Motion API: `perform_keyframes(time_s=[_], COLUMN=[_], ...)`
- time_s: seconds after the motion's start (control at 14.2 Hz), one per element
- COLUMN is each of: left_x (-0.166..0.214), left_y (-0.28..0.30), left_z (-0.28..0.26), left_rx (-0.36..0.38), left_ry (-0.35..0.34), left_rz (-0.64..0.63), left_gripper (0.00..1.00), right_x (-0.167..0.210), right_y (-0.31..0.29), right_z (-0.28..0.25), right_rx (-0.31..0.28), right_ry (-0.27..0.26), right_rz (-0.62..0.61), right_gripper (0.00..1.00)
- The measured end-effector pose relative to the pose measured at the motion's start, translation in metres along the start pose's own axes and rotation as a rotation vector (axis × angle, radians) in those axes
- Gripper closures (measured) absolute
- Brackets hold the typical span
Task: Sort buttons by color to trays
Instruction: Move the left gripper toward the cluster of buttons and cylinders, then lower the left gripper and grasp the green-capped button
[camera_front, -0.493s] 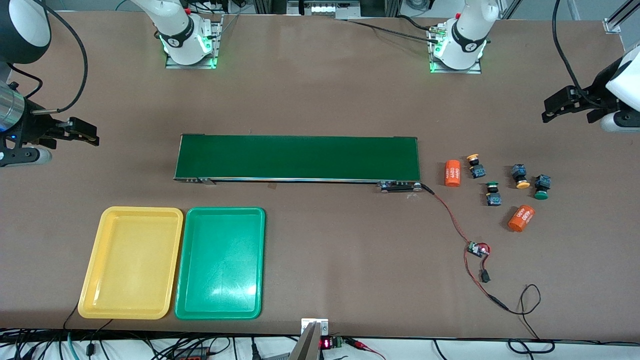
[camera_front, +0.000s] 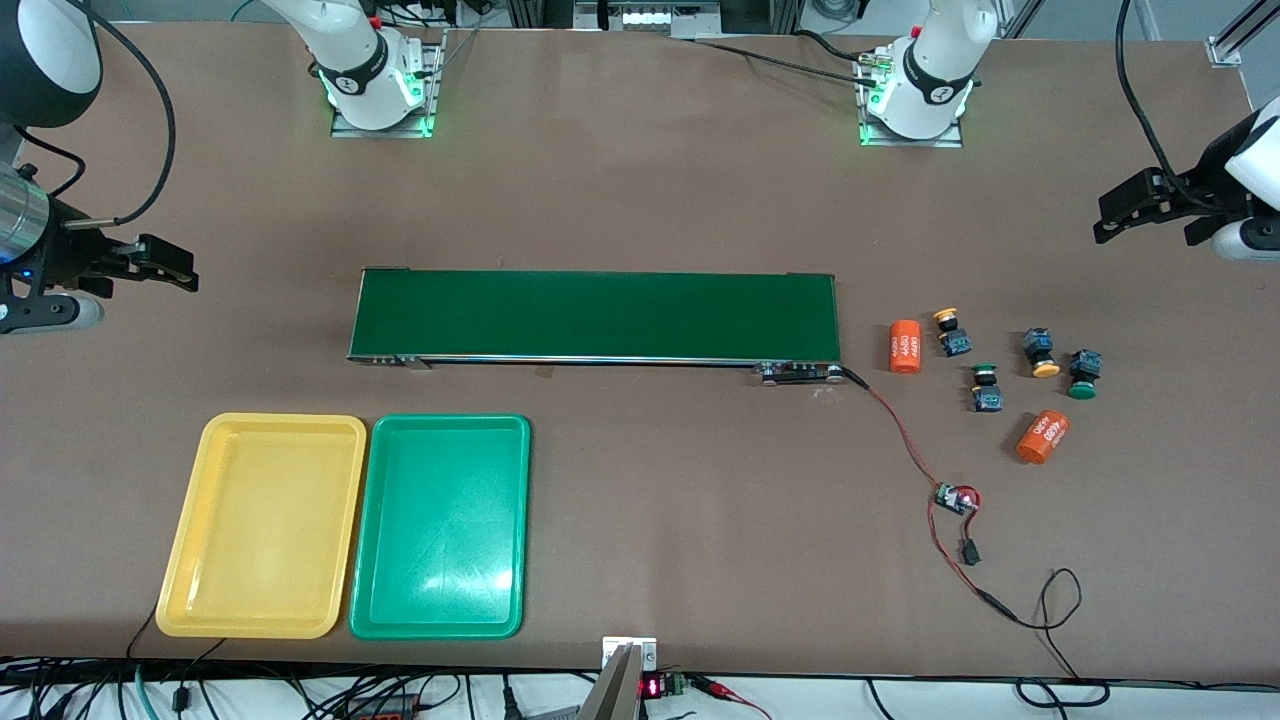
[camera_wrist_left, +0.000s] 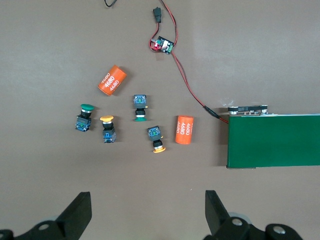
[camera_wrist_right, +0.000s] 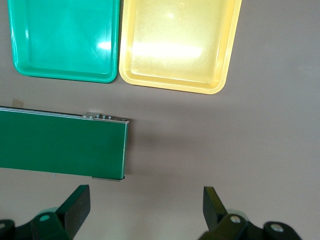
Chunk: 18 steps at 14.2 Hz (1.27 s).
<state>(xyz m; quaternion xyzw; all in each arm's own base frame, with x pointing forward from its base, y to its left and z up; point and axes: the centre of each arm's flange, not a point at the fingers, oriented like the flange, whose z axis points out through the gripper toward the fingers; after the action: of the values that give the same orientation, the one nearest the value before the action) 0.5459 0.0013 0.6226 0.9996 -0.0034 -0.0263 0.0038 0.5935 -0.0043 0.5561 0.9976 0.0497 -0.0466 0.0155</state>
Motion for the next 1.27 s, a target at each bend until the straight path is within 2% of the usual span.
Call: perform_keyframes(time_s=[0.14, 0.35, 0.84, 1.06, 1.27], left_x=[0.002, 0.011, 0.086, 0.111, 0.115], left_y=[0.0, 0.002, 0.005, 0.001, -0.005], left_z=[0.006, 0.037, 0.202, 0.271, 0.321], left_rx=[0.0, -0.002, -0.021, -0.032, -0.035], left_ry=[-0.012, -0.094, -0.34, -0.353, -0.316], left_rz=[0.0, 0.005, 0.024, 0.019, 0.012], left_gripper=[0.0, 0.0, 0.0, 0.0, 0.0], right_x=[0.0, 0.0, 0.001, 0.002, 0.002], right_y=[0.0, -0.001, 0.001, 0.001, 0.001], right_z=[0.0, 0.0, 0.0, 0.0, 0.001], right_rx=[0.0, 0.0, -0.014, -0.015, -0.015], right_ry=[0.0, 0.0, 0.006, 0.01, 0.01], right_rz=[0.0, -0.001, -0.003, -0.004, -0.004], right_gripper=[0.0, 0.0, 0.0, 0.0, 0.0])
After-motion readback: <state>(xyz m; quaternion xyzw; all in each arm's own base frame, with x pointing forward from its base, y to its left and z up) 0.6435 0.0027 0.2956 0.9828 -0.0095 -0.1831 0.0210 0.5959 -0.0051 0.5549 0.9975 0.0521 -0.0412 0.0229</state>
